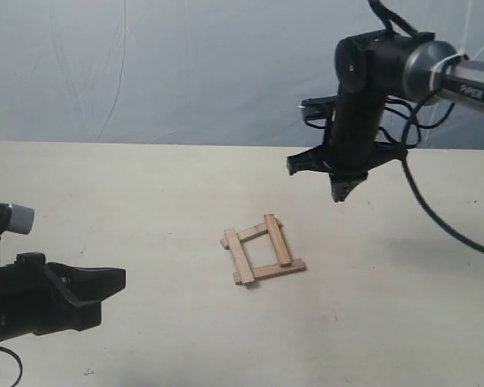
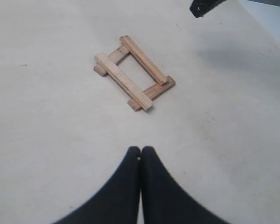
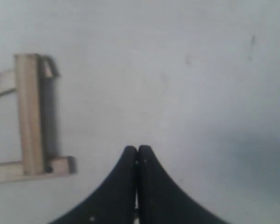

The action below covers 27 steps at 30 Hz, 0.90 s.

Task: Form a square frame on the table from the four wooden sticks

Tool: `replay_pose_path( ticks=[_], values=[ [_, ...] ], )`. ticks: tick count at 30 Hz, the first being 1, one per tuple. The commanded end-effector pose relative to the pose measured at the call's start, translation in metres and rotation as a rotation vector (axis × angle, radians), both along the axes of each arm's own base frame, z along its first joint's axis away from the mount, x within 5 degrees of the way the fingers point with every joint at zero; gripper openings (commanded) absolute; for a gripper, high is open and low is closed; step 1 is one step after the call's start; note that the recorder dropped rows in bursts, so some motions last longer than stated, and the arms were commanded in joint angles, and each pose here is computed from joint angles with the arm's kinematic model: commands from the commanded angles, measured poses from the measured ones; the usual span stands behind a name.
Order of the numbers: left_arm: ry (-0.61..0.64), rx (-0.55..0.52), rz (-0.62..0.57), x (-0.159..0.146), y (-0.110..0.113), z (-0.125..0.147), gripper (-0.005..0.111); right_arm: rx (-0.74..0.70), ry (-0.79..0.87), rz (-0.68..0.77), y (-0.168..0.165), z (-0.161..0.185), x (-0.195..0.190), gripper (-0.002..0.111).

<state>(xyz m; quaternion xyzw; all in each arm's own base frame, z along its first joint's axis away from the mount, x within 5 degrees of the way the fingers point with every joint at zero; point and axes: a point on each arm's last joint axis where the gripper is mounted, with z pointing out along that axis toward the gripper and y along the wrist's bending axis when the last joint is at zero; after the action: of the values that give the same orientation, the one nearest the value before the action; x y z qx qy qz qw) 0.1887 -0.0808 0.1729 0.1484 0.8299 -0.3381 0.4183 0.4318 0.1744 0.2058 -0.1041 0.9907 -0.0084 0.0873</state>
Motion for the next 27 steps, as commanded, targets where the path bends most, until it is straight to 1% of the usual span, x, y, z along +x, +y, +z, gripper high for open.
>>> replay_pose_path(
  ticks=[1,2,4,8,9,10,11,15,19,20,23,27],
  values=[
    [0.001,0.019,0.052,0.001,0.005,-0.001,0.0,0.049,-0.031,-0.066,-0.06,0.009,-0.016,-0.001],
    [0.002,0.018,0.055,0.002,0.005,-0.001,0.0,0.062,-0.054,-0.084,-0.074,0.011,-0.023,-0.001],
    [0.0,0.018,0.058,0.002,0.005,-0.001,0.0,0.091,-0.204,-0.163,-0.118,0.028,-0.059,-0.001],
    [-0.001,0.013,0.058,0.002,0.005,0.0,0.0,0.134,-0.443,-0.213,-0.147,0.048,-0.113,-0.001],
    [0.001,0.013,0.058,0.001,0.005,-0.001,0.0,0.146,-0.58,-0.194,-0.151,0.059,-0.145,-0.001],
    [0.0,0.01,0.055,0.001,0.004,-0.001,0.0,0.157,-0.647,-0.185,-0.152,0.061,-0.163,-0.001],
    [-0.001,0.004,0.052,0.0,0.004,-0.001,0.0,0.176,-0.739,-0.18,-0.155,0.056,-0.193,-0.001],
    [-0.007,-0.012,0.052,0.001,0.004,0.001,0.0,0.204,-0.865,-0.169,-0.159,0.043,-0.243,-0.001],
    [-0.024,-0.047,0.033,-0.001,0.001,0.003,0.0,0.243,-1.036,-0.155,-0.162,0.025,-0.288,-0.001],
    [-0.03,-0.055,0.033,-0.002,0.001,0.004,0.0,0.245,-1.054,-0.155,-0.163,0.017,-0.3,-0.001],
    [-0.07,-0.092,0.039,-0.003,0.001,0.013,0.0,0.262,-1.084,-0.172,-0.165,0.01,-0.323,-0.001],
    [-0.104,-0.159,0.057,-0.007,0.001,0.025,0.0,0.33,-1.083,-0.237,-0.166,0.012,-0.342,-0.001]
  ],
)
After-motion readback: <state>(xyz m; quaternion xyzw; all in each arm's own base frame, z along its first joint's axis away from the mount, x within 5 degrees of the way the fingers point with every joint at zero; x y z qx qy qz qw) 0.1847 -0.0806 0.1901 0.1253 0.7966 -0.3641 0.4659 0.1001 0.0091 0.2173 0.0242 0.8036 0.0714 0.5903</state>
